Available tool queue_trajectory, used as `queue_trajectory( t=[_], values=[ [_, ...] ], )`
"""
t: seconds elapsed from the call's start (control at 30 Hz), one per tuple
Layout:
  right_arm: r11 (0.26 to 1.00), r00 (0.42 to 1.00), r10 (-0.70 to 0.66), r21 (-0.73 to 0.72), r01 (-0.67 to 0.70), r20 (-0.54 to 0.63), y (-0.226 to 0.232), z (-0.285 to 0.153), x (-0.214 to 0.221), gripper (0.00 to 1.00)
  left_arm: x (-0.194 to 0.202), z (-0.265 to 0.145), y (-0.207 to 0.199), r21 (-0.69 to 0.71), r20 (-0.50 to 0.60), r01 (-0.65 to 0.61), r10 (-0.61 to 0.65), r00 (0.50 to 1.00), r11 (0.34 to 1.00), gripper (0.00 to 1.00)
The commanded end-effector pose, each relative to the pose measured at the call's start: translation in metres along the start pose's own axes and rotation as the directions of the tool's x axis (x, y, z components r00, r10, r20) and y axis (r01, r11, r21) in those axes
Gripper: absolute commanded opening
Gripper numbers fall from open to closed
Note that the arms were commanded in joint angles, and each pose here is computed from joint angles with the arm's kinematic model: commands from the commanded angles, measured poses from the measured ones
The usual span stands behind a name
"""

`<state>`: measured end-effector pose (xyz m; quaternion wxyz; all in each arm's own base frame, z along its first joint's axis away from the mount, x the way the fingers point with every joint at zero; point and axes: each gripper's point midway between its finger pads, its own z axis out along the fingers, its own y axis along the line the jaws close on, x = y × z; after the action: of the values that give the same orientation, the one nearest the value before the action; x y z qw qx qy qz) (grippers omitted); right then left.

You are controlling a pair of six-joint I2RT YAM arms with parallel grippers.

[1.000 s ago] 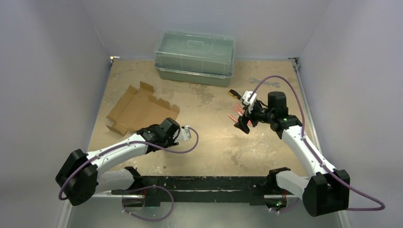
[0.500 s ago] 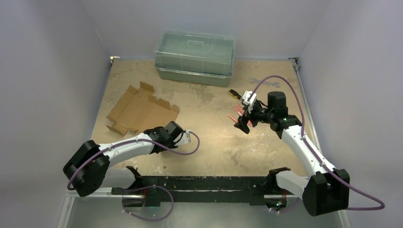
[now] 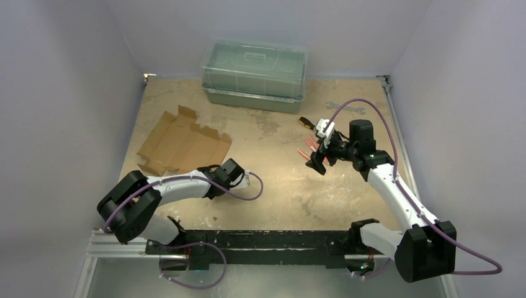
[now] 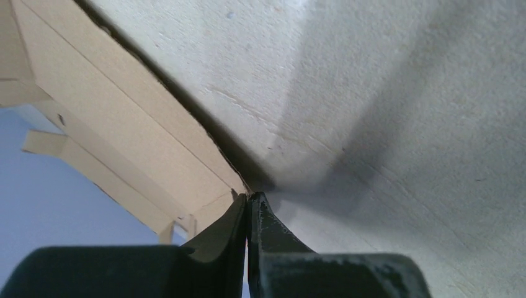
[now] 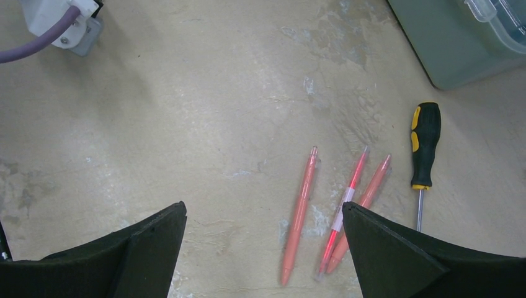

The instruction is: Fold the paper box

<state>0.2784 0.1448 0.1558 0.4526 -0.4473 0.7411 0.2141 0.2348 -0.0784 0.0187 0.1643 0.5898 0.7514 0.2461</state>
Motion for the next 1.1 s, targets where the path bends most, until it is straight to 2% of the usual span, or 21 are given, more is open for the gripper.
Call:
queue_trajectory(
  t=[0.0,0.13,0.27,0.33,0.47,0.53,0.63,0.73,0.87,1.0,1.07],
  values=[
    [1.0,1.0,-0.018,0.008,0.018,0.011,-0.002,-0.004,-0.004,0.99,-0.031,-0.022,0.037,-0.072,0.102,0.126,-0.118,0.988,0.989,0.0],
    [1.0,1.0,-0.011,0.008,0.01,0.005,-0.002,-0.003,-0.003,0.99,-0.077,-0.058,0.052,0.019,0.263,0.29,-0.284,0.922,0.957,0.0],
    [1.0,1.0,0.006,-0.017,-0.006,0.006,0.001,-0.002,-0.004,0.99,-0.129,-0.103,0.053,0.176,0.418,0.437,-0.469,0.778,0.882,0.0],
    [0.999,1.0,0.023,-0.035,-0.023,0.012,0.003,-0.001,-0.006,0.99,-0.153,-0.121,0.053,0.273,0.457,0.509,-0.575,0.678,0.817,0.0],
    [0.989,0.992,0.113,-0.105,-0.107,0.058,0.013,0.0,-0.021,0.99,-0.196,-0.145,0.044,0.517,0.397,0.605,-0.796,0.457,0.606,0.0],
    [0.961,0.965,0.246,-0.15,-0.231,0.091,0.014,-0.002,-0.033,0.99,-0.218,-0.15,0.033,0.618,0.354,0.577,-0.844,0.402,0.534,0.0],
    [0.904,0.904,0.412,-0.174,-0.39,0.117,0.004,-0.007,-0.039,0.99,-0.241,-0.149,0.02,0.692,0.326,0.56,-0.889,0.321,0.456,0.0],
    [0.82,0.805,0.569,-0.192,-0.539,0.168,-0.005,-0.015,-0.046,0.99,-0.248,-0.141,0.013,0.711,0.29,0.579,-0.917,0.274,0.399,0.0],
    [0.713,0.683,0.701,-0.173,-0.68,0.206,-0.011,-0.014,-0.045,0.99,-0.26,-0.142,0.002,0.741,0.268,0.567,-0.933,0.239,0.358,0.0],
    [0.631,0.605,0.776,-0.194,-0.751,0.179,-0.013,-0.002,-0.037,0.99,-0.272,-0.147,-0.004,0.768,0.258,0.549,-0.944,0.204,0.328,0.0],
    [0.608,0.591,0.794,-0.192,-0.77,0.143,-0.011,0.009,-0.031,0.99,-0.277,-0.149,-0.008,0.774,0.252,0.549,-0.949,0.189,0.315,0.0]
  ],
)
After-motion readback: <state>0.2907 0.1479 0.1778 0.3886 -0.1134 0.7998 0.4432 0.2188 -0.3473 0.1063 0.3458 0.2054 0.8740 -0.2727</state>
